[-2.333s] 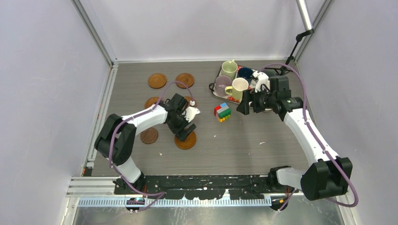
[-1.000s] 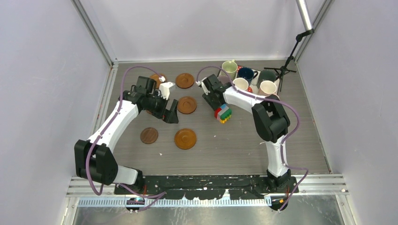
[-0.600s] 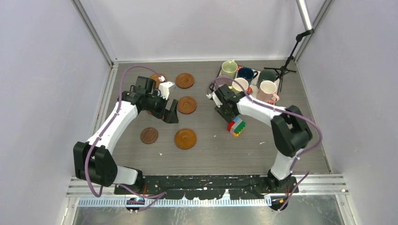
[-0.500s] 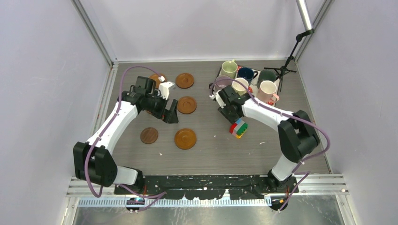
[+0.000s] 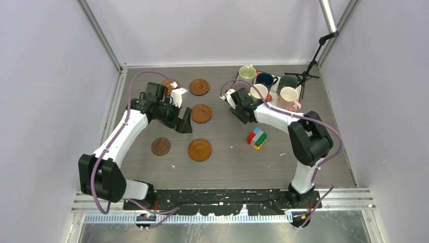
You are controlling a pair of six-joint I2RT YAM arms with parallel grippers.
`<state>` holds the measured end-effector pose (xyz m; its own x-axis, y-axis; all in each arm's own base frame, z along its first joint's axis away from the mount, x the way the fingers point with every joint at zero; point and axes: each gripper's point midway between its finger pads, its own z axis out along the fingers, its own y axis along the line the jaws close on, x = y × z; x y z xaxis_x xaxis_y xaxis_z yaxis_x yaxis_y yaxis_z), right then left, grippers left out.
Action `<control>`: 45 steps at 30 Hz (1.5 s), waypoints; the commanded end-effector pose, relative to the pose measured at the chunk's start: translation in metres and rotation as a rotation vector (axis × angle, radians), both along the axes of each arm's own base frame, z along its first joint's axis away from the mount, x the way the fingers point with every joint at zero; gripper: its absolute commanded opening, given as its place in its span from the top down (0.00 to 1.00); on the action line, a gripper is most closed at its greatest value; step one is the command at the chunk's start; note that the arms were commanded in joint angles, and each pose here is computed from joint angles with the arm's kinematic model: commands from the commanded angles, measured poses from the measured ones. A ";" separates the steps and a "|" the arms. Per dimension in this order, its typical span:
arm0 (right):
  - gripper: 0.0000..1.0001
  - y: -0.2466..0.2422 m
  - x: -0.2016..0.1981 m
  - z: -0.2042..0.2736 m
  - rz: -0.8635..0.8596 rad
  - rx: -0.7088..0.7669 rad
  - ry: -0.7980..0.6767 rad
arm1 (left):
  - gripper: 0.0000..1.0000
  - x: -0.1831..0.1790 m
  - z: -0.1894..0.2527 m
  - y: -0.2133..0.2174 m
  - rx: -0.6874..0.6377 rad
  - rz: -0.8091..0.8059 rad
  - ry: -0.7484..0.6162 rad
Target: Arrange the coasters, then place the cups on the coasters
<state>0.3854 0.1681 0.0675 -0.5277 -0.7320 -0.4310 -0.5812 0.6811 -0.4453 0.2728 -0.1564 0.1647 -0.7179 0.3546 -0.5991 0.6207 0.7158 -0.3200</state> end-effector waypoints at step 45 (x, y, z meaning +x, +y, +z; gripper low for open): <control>0.63 -0.012 0.020 -0.025 0.040 -0.172 -0.234 | 0.05 0.002 0.015 0.004 0.000 -0.005 -0.057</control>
